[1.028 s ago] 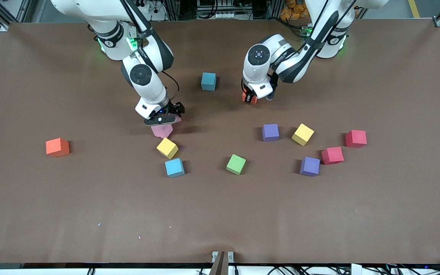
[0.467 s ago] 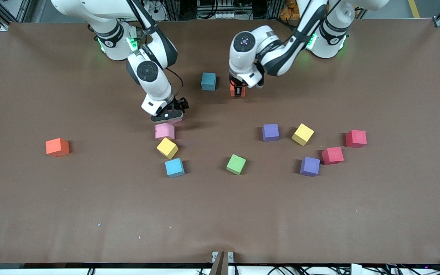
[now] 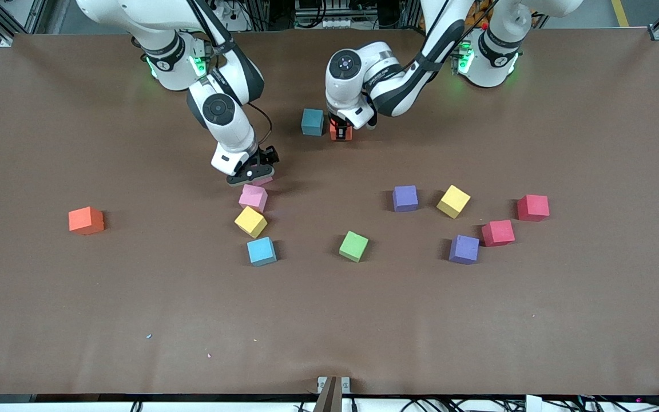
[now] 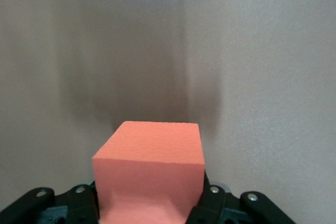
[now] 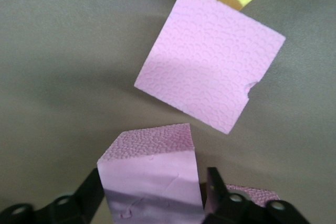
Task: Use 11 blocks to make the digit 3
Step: 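Grasp the orange cube with the left gripper while the right gripper grasps pink, then set the pink and orange cubes on either side of the cyan cube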
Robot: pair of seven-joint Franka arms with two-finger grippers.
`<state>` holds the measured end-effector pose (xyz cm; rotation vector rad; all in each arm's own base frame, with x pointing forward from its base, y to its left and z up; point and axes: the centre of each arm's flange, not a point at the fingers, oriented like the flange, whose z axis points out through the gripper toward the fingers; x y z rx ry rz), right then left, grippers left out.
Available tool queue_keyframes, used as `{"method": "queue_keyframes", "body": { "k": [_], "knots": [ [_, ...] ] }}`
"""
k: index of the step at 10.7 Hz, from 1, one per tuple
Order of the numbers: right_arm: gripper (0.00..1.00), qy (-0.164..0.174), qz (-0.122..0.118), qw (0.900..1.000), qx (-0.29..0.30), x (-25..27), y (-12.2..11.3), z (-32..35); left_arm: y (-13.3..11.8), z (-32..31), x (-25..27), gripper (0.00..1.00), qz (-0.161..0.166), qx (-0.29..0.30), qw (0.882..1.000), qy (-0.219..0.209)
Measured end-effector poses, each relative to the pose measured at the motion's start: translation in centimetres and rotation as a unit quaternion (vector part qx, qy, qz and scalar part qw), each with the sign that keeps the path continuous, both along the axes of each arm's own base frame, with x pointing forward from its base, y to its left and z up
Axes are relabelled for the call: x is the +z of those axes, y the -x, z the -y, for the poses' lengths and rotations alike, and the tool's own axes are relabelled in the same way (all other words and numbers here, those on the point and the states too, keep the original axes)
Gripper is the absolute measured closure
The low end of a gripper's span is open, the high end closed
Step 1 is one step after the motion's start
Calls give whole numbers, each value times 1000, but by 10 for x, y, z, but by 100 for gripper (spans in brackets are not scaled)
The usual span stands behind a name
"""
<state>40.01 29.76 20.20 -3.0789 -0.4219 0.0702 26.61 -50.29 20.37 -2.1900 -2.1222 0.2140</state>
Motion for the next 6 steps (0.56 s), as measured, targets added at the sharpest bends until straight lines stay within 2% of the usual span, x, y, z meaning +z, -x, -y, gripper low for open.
{"method": "queue_keyframes", "body": {
  "k": [1,2,6],
  "knots": [
    [36,0,0,1000,1,0,0,0,1,3,-3,41,-1,-1,1000,-1],
    [41,0,0,1000,5,0,0,0,4,6,-7,41,1,0,1000,-4],
    [45,-2,0,997,72,1,-1,1,12,15,-10,41,4,-3,1000,-6]
  ]
}}
